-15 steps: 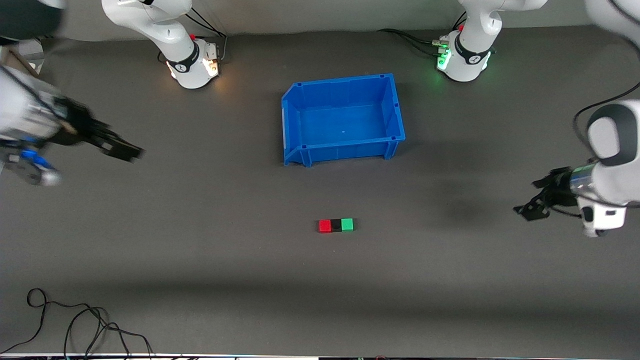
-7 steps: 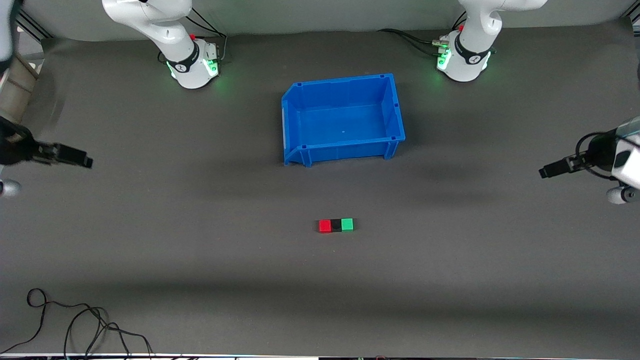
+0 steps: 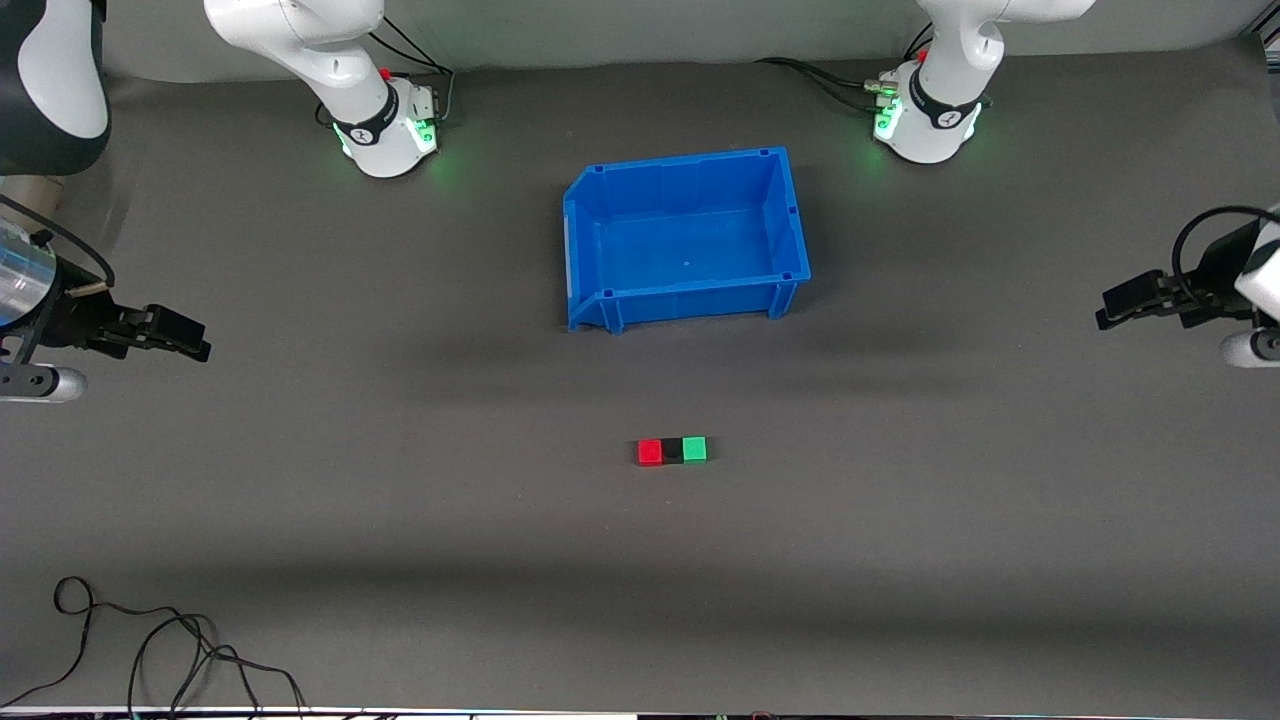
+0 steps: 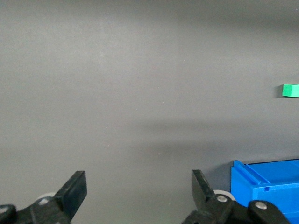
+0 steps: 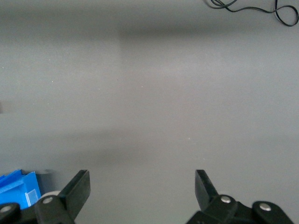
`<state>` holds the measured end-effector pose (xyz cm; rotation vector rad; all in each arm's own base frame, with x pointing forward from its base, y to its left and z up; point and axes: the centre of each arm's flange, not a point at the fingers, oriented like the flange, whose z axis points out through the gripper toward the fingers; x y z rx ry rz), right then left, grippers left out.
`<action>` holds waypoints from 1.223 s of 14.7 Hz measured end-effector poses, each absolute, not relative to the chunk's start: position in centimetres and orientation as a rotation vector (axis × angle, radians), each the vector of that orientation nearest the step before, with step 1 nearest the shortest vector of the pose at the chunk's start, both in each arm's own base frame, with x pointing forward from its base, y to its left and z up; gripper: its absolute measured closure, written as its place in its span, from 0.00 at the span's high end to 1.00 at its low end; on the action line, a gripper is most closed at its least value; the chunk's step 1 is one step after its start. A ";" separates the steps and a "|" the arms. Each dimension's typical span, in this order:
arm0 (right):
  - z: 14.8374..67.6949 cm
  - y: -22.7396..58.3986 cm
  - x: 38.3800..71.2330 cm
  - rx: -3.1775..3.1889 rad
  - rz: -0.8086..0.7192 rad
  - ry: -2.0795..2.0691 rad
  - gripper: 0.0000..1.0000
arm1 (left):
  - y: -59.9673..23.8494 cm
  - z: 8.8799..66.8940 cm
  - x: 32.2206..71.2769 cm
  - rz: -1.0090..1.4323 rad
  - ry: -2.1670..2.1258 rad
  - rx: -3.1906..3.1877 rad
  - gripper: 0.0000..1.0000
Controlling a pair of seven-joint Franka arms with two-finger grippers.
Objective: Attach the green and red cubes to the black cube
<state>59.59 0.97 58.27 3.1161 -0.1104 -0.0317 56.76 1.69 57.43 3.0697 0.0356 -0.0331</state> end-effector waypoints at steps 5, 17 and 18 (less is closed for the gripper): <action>57.7 0.8 59.3 3.116 -0.033 -0.110 1.00 | -2.2 59.5 56.1 0.039 0.004 3.121 1.00; 59.6 -0.2 55.7 3.128 0.025 -0.118 0.99 | -2.6 59.8 55.9 0.047 -0.009 3.127 1.00; 59.5 -0.2 55.7 3.128 0.017 -0.118 0.99 | -2.6 59.8 55.9 0.047 -0.011 3.128 1.00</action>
